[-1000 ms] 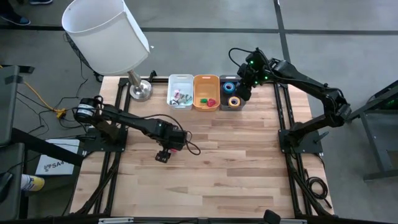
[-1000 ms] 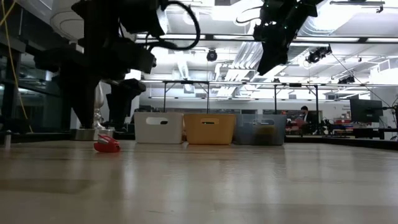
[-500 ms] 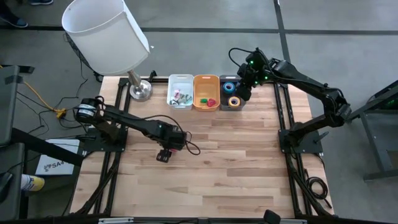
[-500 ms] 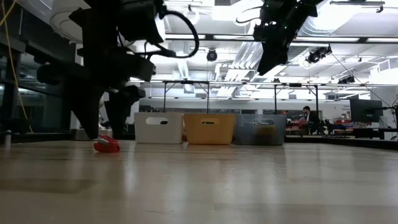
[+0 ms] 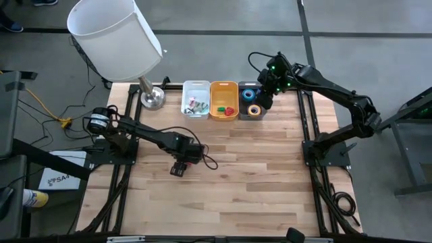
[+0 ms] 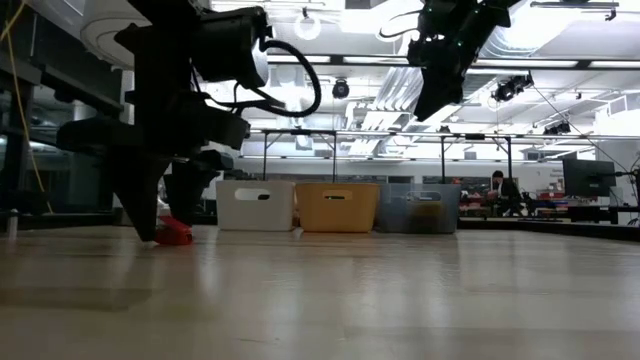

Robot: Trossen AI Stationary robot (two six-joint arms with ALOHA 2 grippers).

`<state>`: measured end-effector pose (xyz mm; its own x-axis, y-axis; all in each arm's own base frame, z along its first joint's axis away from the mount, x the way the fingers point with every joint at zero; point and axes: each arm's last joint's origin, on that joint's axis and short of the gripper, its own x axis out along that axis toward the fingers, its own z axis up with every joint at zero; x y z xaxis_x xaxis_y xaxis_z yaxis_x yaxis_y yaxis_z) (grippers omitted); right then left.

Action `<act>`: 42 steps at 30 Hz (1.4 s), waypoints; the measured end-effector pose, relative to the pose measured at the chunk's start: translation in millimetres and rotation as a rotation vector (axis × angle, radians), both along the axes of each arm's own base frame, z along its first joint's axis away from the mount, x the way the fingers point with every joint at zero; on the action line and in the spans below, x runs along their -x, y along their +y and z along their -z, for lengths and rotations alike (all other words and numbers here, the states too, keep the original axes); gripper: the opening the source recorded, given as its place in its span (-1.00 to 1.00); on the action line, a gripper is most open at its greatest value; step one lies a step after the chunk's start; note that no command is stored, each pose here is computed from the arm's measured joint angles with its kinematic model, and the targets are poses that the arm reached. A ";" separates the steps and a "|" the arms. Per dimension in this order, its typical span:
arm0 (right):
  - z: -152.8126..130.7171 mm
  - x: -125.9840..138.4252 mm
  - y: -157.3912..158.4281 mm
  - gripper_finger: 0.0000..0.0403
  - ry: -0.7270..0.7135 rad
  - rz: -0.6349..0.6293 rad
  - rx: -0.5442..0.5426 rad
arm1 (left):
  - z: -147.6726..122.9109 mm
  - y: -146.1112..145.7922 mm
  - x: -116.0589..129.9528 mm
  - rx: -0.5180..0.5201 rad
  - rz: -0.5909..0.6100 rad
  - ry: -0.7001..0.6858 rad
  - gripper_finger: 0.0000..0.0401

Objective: Pick and place Stapler, Stapler remover, tape
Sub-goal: Put the red stapler into the yellow bin

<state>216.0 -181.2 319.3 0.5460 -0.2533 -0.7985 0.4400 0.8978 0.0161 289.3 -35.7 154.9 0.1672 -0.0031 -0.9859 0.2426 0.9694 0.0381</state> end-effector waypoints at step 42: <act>0.9 2.2 -1.4 -0.18 0.059 0.032 0.054 | -44.5 28.5 -38.2 -0.155 -0.134 -0.232 -0.68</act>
